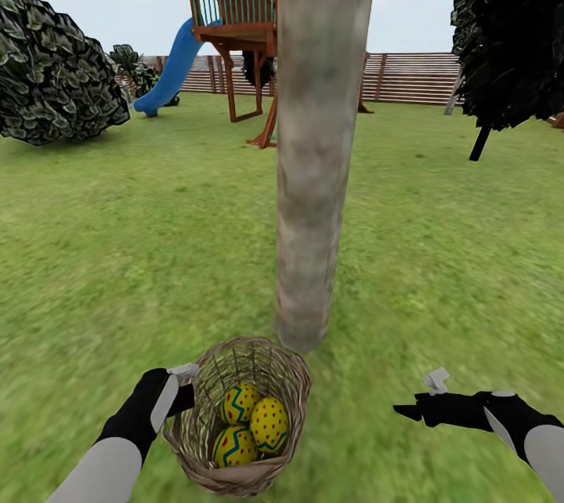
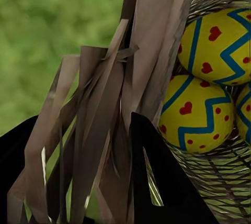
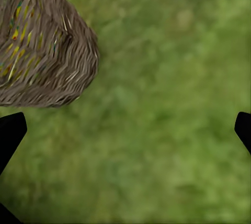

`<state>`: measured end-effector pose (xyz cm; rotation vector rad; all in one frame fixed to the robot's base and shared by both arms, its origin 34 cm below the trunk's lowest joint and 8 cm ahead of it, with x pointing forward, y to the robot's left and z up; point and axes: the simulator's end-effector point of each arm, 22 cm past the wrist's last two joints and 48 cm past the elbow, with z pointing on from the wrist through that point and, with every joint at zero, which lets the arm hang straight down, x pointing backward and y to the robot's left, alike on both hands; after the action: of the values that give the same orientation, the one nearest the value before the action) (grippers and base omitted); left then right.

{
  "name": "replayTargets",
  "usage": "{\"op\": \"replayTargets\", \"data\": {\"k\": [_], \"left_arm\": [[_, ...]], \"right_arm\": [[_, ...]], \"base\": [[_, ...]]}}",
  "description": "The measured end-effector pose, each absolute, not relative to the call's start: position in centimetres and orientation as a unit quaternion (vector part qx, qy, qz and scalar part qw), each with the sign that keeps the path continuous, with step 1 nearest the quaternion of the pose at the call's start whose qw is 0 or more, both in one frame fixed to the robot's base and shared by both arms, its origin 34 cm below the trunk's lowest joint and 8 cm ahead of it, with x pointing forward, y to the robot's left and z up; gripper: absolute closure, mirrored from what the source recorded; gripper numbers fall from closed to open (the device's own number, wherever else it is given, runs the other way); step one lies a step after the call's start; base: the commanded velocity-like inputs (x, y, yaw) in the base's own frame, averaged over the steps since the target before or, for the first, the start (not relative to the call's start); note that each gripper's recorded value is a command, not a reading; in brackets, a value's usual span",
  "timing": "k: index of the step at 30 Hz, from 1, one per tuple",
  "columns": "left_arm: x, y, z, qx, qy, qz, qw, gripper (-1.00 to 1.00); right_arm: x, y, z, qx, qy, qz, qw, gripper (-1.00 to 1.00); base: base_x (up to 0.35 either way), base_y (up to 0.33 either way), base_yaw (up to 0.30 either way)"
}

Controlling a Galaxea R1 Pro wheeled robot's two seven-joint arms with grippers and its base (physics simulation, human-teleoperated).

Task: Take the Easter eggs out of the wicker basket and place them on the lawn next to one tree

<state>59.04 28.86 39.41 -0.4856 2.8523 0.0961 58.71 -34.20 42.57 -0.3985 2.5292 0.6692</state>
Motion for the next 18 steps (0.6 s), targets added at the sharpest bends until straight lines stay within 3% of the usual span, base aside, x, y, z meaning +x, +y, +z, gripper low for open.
{"op": "replayTargets", "data": {"k": [6,7,18], "left_arm": [[59.2,28.9,39.3,-0.166,0.978,0.031,0.123,1.0],[59.2,28.9,39.3,-0.166,0.978,0.031,0.123,-1.0],[59.1,29.0,38.6,-0.171,0.975,0.038,0.138,-1.0]], "right_arm": [[58.6,-34.2,42.1,-0.146,0.927,0.245,0.245,-1.0],[58.6,-34.2,42.1,-0.146,0.927,0.245,0.245,-1.0],[58.6,-34.2,42.3,-0.145,0.927,0.245,0.245,-1.0]], "base": [[0.0,0.0,0.0],[0.0,0.0,0.0],[0.0,0.0,0.0]]}}
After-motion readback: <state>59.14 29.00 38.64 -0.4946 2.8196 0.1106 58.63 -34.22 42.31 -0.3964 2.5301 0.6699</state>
